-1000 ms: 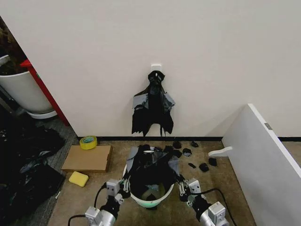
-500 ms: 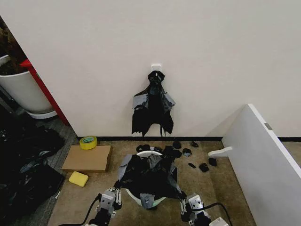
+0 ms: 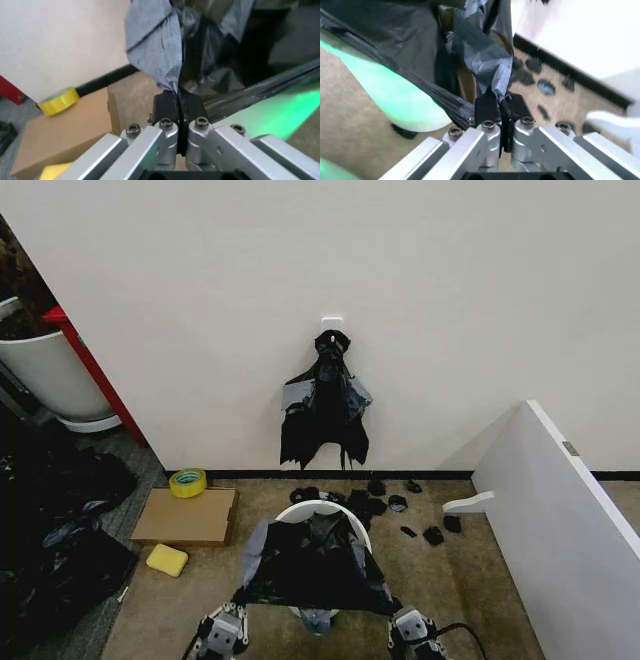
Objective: Place the garbage bag over the trash bin.
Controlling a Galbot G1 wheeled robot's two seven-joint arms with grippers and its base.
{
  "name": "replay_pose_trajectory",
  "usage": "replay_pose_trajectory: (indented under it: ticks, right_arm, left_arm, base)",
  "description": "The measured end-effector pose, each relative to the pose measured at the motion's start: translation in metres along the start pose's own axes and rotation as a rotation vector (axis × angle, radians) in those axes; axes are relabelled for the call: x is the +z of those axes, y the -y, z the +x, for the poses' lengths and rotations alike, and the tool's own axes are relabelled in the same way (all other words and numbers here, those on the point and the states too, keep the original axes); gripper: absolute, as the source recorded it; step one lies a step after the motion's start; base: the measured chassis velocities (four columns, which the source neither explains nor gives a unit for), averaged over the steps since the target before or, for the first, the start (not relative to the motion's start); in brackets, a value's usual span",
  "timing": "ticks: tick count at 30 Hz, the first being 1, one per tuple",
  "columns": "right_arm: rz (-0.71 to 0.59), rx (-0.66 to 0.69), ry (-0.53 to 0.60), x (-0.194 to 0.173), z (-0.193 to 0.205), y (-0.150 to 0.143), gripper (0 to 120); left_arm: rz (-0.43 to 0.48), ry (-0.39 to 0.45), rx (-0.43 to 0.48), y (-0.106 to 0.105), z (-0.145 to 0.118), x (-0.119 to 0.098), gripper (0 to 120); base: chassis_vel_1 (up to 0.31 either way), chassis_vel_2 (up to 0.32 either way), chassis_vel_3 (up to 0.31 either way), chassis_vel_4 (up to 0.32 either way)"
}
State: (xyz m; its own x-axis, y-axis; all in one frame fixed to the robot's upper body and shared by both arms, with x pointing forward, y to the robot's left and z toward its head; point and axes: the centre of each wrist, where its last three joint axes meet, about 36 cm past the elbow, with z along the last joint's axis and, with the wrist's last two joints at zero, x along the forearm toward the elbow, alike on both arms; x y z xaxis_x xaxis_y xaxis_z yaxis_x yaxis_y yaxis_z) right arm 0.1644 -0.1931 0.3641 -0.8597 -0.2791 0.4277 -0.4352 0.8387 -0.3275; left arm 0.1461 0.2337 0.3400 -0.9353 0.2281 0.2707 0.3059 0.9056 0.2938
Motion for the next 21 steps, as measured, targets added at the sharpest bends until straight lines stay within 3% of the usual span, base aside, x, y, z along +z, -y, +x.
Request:
replay_pose_trajectory:
  ticks: [10, 21]
  right_arm:
    - [0.15, 0.028, 0.054, 0.034, -0.023, 0.001, 0]
    - [0.356, 0.042, 0.242, 0.109, -0.075, 0.016, 0]
  left_arm:
    - [-0.025, -0.051, 0.01, 0.006, 0.001, 0.017, 0]
    - [0.05, -0.088, -0.007, 0.024, -0.018, 0.036, 0]
  base:
    - [0.0, 0.0, 0.0, 0.0]
    - [0.0, 0.0, 0.0, 0.0]
